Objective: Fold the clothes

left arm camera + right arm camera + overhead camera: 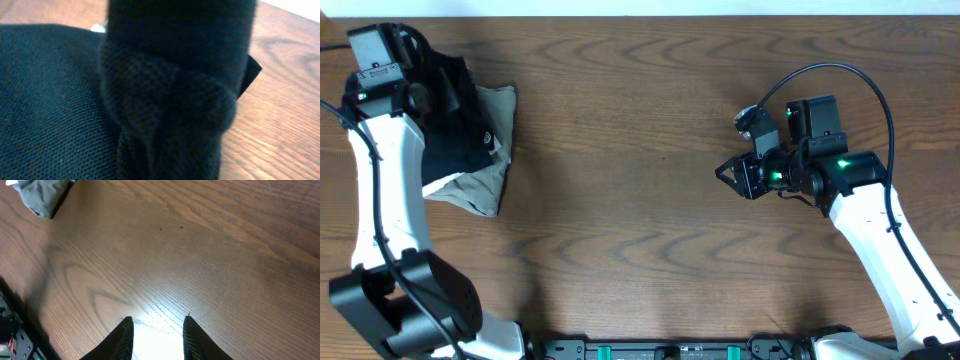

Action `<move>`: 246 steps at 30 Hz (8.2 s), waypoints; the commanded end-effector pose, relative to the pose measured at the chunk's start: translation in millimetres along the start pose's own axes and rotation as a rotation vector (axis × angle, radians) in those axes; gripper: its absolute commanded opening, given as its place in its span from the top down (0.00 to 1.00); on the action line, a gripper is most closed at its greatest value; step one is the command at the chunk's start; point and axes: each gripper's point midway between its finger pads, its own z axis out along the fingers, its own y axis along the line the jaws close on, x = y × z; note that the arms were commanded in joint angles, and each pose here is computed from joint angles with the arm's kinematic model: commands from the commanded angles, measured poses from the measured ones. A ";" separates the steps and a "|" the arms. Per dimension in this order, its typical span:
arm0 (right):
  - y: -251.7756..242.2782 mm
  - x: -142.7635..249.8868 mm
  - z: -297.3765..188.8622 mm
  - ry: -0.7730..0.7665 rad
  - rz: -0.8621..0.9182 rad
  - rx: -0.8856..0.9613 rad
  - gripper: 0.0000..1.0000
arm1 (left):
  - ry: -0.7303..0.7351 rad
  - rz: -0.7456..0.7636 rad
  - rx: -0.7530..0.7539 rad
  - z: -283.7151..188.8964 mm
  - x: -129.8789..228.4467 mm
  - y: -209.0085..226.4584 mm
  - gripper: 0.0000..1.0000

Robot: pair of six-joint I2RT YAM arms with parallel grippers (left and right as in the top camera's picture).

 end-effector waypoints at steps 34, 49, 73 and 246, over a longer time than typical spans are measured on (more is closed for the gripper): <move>-8.3 9.8 -5.4 0.038 0.012 0.055 0.67 | 0.122 -0.503 0.091 -15.0 23.0 82.7 0.04; -15.2 13.0 -6.0 0.051 0.017 0.096 0.66 | -0.171 -0.613 0.142 -104.4 -27.4 76.7 0.05; -18.1 18.0 -7.2 0.070 0.031 0.108 0.66 | 0.390 -0.788 0.805 118.5 61.7 22.0 0.07; -86.0 85.3 -98.2 -0.995 -0.055 0.639 0.01 | -0.172 0.285 0.345 -187.8 214.8 -55.4 0.02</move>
